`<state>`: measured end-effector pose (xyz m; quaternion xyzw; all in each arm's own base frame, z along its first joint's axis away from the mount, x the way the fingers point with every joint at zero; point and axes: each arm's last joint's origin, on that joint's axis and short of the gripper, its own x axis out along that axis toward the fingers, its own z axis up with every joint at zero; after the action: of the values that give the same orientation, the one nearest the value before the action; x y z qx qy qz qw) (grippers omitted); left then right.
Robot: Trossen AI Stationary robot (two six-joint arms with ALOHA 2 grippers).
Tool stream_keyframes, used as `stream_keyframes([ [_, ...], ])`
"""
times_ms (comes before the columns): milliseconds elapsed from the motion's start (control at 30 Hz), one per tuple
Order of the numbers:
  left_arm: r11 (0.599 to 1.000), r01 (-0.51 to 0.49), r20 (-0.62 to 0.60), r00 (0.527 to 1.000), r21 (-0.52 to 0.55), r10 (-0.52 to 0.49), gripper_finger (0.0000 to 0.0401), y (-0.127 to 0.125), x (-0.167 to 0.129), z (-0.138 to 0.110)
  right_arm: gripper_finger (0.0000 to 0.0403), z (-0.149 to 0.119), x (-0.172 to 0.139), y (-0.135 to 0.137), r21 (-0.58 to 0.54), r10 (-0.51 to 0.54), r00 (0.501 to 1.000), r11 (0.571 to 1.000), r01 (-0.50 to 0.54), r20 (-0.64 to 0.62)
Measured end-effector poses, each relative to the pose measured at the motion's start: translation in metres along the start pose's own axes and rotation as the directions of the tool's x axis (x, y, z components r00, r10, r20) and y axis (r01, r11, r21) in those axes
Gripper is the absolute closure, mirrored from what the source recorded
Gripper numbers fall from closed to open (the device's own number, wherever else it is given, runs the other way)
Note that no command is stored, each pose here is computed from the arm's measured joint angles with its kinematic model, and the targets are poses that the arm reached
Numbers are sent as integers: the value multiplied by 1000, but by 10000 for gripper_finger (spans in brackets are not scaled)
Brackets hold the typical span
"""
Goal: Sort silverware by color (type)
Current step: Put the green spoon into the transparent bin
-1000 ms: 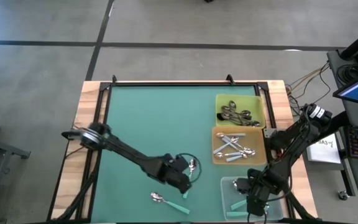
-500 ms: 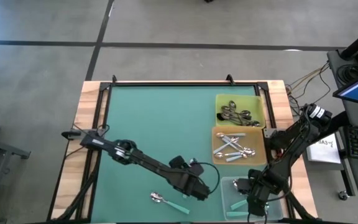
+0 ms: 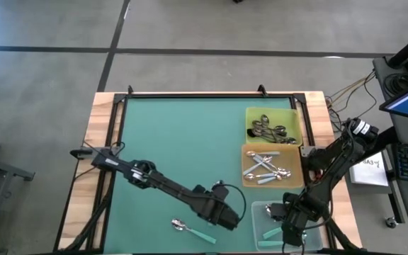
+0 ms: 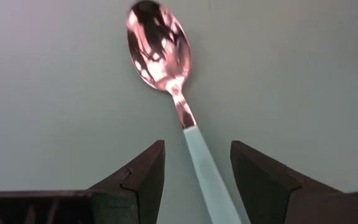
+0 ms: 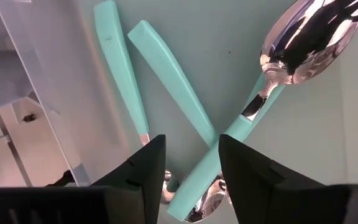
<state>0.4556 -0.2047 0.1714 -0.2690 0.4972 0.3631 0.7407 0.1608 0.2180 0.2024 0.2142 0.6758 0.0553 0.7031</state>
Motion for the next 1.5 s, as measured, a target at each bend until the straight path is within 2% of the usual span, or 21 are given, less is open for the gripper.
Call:
stream_keyframes([
  [167, 1000, 24, -82, 996, 9, -23, 237, -7, 20, -8, 263, 0, 0, 0, -7, -1, 1000, 1000, 1, 1],
  [300, 1000, 8, -94, 996, 25, -6, 237, -7, 29, -13, 268, 0, 0, 0, -4, 0, 1000, 1000, 0, 1],
  [400, 996, 0, -96, 995, 88, 8, 247, -7, 34, -13, 271, 0, 0, 0, 0, -1, 1000, 1000, 1, 0],
  [500, 989, -7, -128, 991, 151, 26, 279, -7, 44, -14, 271, 0, 0, -1, -8, -7, 1000, 1000, 7, -2],
  [667, 987, 17, -191, 982, 162, 15, 372, -9, 56, -17, 269, -1, 0, -2, -2, -20, 1000, 1000, 20, -6],
  [900, 993, 34, -219, 976, 112, -8, 371, -9, 55, -15, 275, 1, 2, -2, 69, -58, 995, 996, 52, 76],
  [1100, 998, 24, -217, 976, 60, -11, 371, -9, 49, -14, 273, -4, 4, 0, 53, -63, 995, 997, 59, 72],
  [1333, 996, -34, -225, 973, 87, 53, 371, 1, 33, -12, 278, -21, 7, 5, 26, -66, 995, 998, 64, 71],
  [1500, 989, -73, -225, 969, 130, 101, 371, 7, 27, -11, 280, -35, 9, 8, 83, -94, 983, 993, 81, 161],
])
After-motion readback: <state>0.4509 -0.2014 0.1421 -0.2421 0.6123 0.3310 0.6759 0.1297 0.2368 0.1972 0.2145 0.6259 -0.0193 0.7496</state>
